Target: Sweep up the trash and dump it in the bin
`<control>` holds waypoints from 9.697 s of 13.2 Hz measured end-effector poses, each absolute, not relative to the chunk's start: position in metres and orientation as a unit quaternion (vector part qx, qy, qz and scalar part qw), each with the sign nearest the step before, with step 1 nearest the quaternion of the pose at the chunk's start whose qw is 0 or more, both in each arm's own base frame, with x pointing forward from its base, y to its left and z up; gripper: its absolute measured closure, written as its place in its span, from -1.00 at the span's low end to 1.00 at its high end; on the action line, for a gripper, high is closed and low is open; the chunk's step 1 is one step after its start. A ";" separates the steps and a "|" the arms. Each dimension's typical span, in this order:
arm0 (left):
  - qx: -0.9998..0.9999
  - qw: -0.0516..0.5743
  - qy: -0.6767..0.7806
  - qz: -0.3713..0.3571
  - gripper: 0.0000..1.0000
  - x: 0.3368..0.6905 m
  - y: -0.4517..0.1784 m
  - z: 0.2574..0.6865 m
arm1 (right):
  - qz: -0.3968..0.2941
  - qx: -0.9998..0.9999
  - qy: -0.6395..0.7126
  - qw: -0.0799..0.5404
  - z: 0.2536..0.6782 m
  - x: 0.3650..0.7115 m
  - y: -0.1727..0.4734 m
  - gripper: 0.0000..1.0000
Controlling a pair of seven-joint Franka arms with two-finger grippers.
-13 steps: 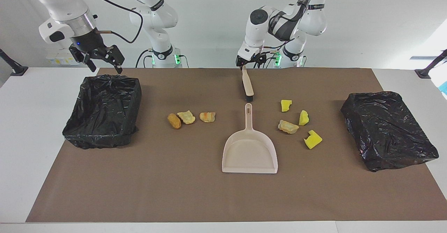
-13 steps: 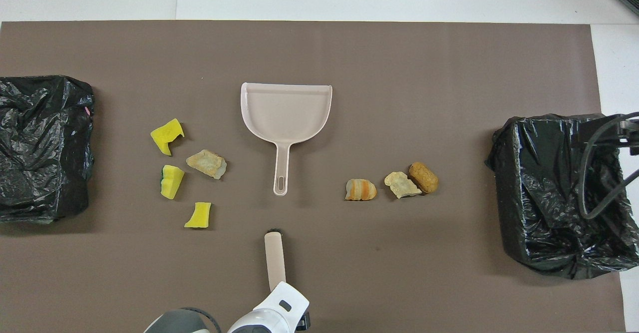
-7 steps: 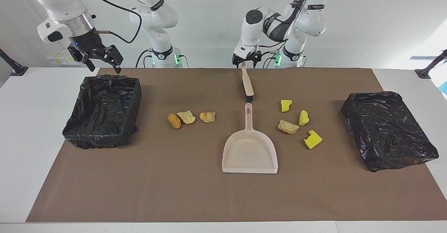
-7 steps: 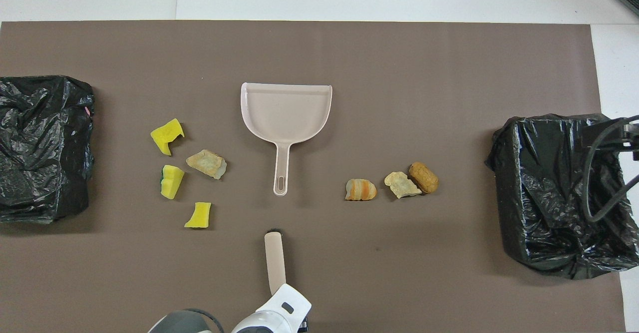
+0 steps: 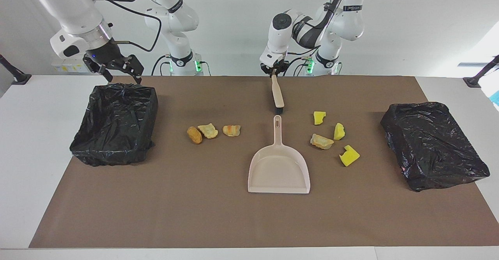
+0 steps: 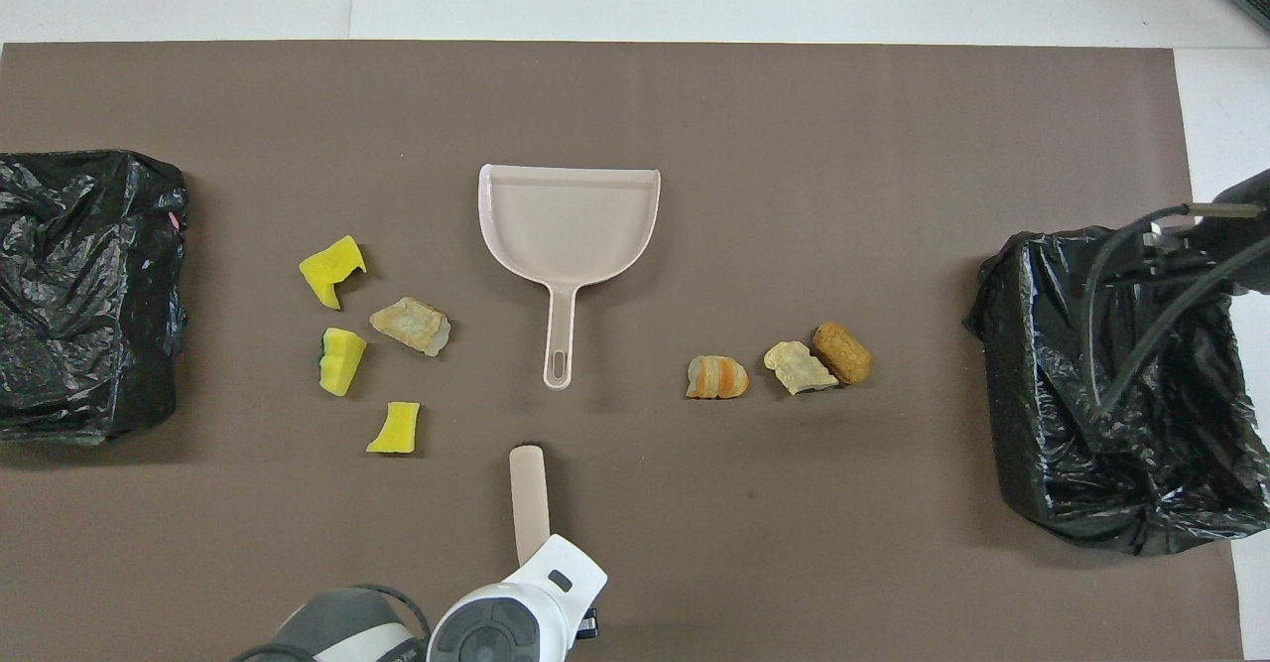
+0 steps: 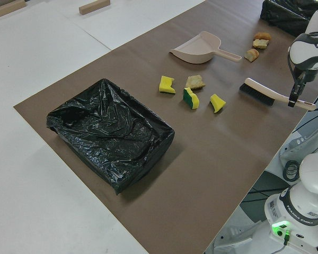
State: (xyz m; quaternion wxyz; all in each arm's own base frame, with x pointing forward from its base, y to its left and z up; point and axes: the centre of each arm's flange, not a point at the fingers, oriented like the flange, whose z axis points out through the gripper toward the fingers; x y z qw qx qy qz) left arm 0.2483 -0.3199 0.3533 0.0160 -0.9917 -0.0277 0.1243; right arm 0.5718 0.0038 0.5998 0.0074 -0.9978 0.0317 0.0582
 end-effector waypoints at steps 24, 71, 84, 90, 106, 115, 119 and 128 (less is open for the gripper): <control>-0.987 0.002 0.074 0.143 0.48 0.579 -0.013 0.430 | -0.057 -0.996 0.072 -0.008 0.386 0.532 0.451 -1.00; -0.981 -0.054 -0.006 0.187 0.48 0.514 -0.203 0.390 | -0.033 -0.734 -0.678 -0.030 0.354 0.550 0.365 0.37; -0.920 0.025 -0.271 0.281 0.48 0.404 -0.114 0.397 | -0.014 -0.621 -0.782 -0.048 0.346 0.542 0.361 0.37; -0.953 0.028 -0.210 0.216 0.48 0.367 -0.180 0.364 | -0.006 -0.600 -0.798 -0.053 0.343 0.538 0.359 0.37; -0.986 -0.078 -0.002 0.146 0.48 0.474 -0.131 0.487 | 0.066 -0.686 -0.721 -0.075 0.351 0.501 0.380 0.37; -0.981 -0.045 0.021 0.187 0.48 0.465 -0.137 0.351 | 0.072 -0.694 -0.712 -0.076 0.350 0.499 0.379 0.37; -0.981 -0.052 0.025 0.186 0.48 0.434 -0.203 0.343 | 0.072 -0.695 -0.711 -0.076 0.349 0.499 0.379 0.37; -0.972 -0.106 -0.008 0.208 0.48 0.433 -0.240 0.400 | 0.072 -0.696 -0.711 -0.076 0.349 0.499 0.379 0.37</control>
